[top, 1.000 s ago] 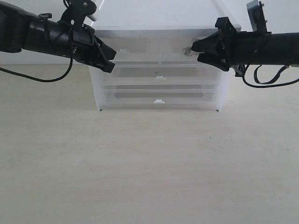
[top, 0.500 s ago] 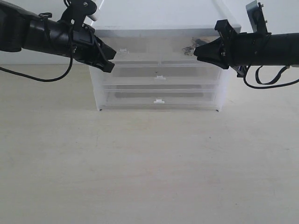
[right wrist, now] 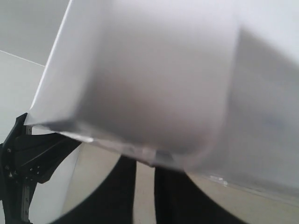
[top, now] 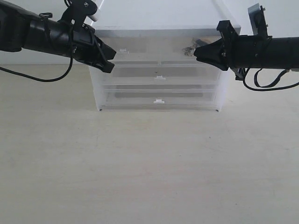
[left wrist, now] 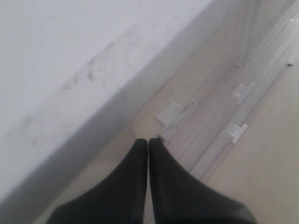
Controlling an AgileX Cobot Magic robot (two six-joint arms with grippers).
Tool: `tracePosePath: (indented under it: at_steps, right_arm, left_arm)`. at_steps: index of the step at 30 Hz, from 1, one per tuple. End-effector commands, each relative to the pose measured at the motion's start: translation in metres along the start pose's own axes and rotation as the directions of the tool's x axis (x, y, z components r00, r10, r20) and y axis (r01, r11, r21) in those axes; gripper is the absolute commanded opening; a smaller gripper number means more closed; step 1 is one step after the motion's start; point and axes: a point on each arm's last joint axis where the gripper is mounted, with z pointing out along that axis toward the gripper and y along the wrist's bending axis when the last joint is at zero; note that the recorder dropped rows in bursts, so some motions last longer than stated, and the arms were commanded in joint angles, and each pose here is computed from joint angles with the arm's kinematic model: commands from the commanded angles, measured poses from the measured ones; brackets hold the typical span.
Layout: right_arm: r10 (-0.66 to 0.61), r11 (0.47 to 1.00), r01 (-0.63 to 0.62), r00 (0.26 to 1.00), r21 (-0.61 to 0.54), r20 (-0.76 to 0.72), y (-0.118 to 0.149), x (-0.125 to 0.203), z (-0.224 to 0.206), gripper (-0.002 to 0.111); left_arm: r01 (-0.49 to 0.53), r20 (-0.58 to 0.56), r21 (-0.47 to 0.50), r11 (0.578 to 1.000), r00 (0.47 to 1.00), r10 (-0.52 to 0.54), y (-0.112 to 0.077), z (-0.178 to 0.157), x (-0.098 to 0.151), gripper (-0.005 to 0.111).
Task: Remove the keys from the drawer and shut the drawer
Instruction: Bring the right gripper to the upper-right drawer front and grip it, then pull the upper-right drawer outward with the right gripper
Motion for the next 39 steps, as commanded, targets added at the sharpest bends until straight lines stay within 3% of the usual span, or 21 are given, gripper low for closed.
tracePosePath:
  at_steps: [1,12,21,39]
  right_arm:
    - [-0.036,0.991,0.029,0.998,-0.134,-0.048,0.017,0.004,-0.003,0.000]
    - [-0.042,0.988,0.028,0.995,-0.149,-0.091,0.020,0.008,-0.004,0.000]
    - [-0.094,0.989,0.085,0.993,-0.123,-0.075,0.042,0.012,-0.020,0.000]
    - [-0.073,0.992,0.066,0.995,-0.106,-0.070,0.041,0.047,-0.038,0.000]
  left_arm:
    - [0.076,0.022,-0.214,0.974,0.997,-0.073,0.026,-0.001,-0.005,0.004]
    - [0.072,0.020,-0.213,0.974,0.997,-0.069,0.026,-0.001,-0.004,0.004]
    - [0.072,0.020,-0.213,0.974,0.997,-0.069,0.026,-0.001,-0.004,0.004]
    - [0.072,0.020,-0.213,0.974,0.997,-0.069,0.026,-0.001,-0.004,0.004]
